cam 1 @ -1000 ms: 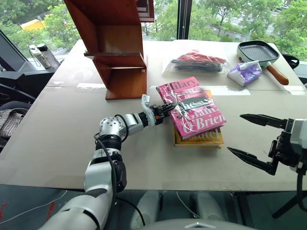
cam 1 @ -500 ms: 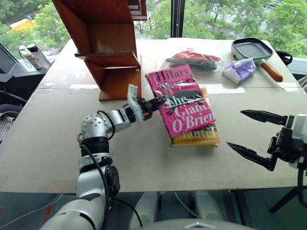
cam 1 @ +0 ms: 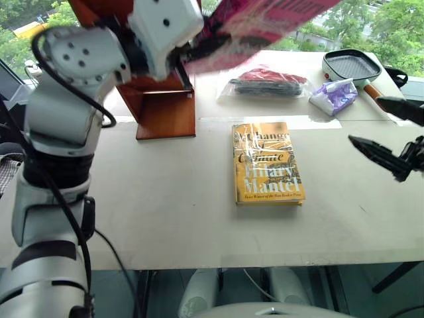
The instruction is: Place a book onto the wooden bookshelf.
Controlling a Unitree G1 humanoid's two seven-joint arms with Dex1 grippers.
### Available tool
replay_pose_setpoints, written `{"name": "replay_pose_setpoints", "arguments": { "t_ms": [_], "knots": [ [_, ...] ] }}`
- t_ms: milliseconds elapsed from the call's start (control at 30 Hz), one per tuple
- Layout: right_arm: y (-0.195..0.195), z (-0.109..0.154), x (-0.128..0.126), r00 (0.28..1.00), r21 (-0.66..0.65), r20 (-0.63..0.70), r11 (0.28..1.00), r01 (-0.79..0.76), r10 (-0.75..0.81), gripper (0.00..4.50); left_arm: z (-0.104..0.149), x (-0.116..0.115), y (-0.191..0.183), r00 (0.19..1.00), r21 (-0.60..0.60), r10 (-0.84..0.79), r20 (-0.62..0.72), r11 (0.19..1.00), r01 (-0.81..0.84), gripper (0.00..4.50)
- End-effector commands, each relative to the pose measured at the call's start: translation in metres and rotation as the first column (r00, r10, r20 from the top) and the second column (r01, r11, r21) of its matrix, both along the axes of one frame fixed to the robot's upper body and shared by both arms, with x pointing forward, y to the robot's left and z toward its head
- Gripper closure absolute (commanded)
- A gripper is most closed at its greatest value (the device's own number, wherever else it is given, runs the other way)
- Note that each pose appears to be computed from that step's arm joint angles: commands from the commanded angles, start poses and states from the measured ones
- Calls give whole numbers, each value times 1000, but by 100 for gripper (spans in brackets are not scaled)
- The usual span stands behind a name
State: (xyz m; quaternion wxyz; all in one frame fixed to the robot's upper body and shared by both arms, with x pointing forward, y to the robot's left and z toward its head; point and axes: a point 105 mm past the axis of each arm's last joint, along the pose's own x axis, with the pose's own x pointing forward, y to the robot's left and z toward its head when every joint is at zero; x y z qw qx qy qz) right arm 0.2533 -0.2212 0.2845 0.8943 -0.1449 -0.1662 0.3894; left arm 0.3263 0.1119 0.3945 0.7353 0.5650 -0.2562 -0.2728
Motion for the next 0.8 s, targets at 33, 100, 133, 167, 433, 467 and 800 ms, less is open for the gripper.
{"name": "replay_pose_setpoints", "arguments": {
  "t_ms": [33, 100, 133, 167, 433, 467, 800],
  "knots": [
    [-8, 3, 11, 999, -24, 43, 1000, 9, -8, 0, -1, 13, 25, 976, 188, 195, 99, 959, -211, 390],
    [-10, 2, 19, 998, -37, 58, 999, 9, -7, 0, -3, 25, 53, 923, 206, 383, 46, 900, -384, 390],
    [-11, 3, 23, 997, -39, 73, 999, 9, -6, 0, -9, 28, 66, 890, 241, 456, 17, 862, -446, 390],
    [-11, 5, 26, 996, -35, 84, 999, 6, -3, 0, -12, 29, 77, 855, 256, 518, 2, 827, -501, 390],
    [-6, 2, 44, 992, -45, 123, 998, -37, 43, 0, -45, 38, 74, 758, 301, 636, -144, 758, -579, 390],
    [-4, 2, 45, 991, -48, 127, 998, -45, 51, 0, -49, 42, 72, 755, 306, 638, -152, 757, -578, 390],
    [10, 22, 26, 979, -7, 168, 993, -118, 117, 0, -74, 77, 104, 696, 434, 696, -176, 690, -580, 390]
  ]
}}
